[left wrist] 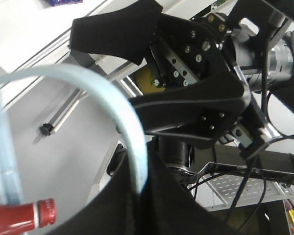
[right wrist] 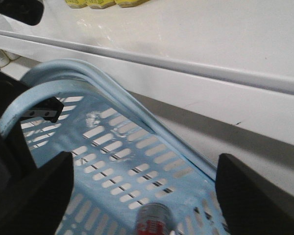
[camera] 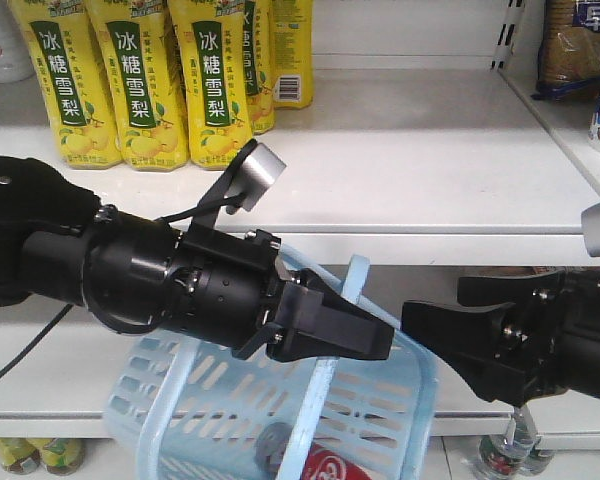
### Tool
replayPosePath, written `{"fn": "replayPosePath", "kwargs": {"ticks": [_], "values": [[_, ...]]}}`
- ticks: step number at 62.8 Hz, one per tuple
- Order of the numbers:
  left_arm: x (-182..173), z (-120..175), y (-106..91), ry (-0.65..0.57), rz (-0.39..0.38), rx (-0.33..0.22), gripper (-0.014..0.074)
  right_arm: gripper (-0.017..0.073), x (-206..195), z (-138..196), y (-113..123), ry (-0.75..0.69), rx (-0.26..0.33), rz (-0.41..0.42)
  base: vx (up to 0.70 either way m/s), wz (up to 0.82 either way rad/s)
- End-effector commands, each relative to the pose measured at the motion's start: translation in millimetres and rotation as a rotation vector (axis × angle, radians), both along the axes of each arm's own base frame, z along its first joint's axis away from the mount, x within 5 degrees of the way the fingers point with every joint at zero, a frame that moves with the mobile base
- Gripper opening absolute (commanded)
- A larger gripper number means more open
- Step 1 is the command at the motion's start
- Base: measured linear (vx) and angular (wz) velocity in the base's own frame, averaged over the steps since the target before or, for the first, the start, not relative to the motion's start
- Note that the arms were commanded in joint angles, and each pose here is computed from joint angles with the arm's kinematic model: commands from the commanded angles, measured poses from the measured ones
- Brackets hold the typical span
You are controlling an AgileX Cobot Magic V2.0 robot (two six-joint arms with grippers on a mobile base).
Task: Place coke in basket with both arms
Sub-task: 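Lower the cola bottle into the basket and open the right gripper, then withdraw the right gripper from the basket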
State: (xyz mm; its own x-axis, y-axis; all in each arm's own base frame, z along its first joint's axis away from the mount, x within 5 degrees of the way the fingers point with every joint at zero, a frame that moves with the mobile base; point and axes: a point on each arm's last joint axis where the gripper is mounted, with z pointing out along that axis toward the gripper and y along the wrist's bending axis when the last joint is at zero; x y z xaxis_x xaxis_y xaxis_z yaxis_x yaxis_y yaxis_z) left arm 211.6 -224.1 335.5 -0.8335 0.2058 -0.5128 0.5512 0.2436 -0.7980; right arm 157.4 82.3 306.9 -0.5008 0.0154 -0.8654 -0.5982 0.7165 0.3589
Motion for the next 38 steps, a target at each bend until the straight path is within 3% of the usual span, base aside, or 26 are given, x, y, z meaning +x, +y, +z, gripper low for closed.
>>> {"fn": "replayPosePath", "kwargs": {"ticks": [1, 12, 24, 38], "values": [[-7, 36, 1.8, -0.018, 0.018, -0.157, -0.0006, 0.0574, -1, 18, -2, -0.064, 0.041, -0.032, 0.00, 0.00], [-7, 36, 1.8, -0.018, 0.018, -0.157, -0.0006, 0.0397, -17, 33, -12, -0.197, 0.007, -0.099, 0.00, 0.00], [-7, 36, 1.8, -0.018, 0.018, -0.157, -0.0006, -0.0017, -48, 47, -24, -0.355, -0.079, -0.146, 0.00, 0.00], [-7, 36, 1.8, -0.018, 0.018, -0.157, -0.0006, -0.0004, -81, 39, -36, -0.265, -0.164, -0.198, 0.00, 0.00]]}}
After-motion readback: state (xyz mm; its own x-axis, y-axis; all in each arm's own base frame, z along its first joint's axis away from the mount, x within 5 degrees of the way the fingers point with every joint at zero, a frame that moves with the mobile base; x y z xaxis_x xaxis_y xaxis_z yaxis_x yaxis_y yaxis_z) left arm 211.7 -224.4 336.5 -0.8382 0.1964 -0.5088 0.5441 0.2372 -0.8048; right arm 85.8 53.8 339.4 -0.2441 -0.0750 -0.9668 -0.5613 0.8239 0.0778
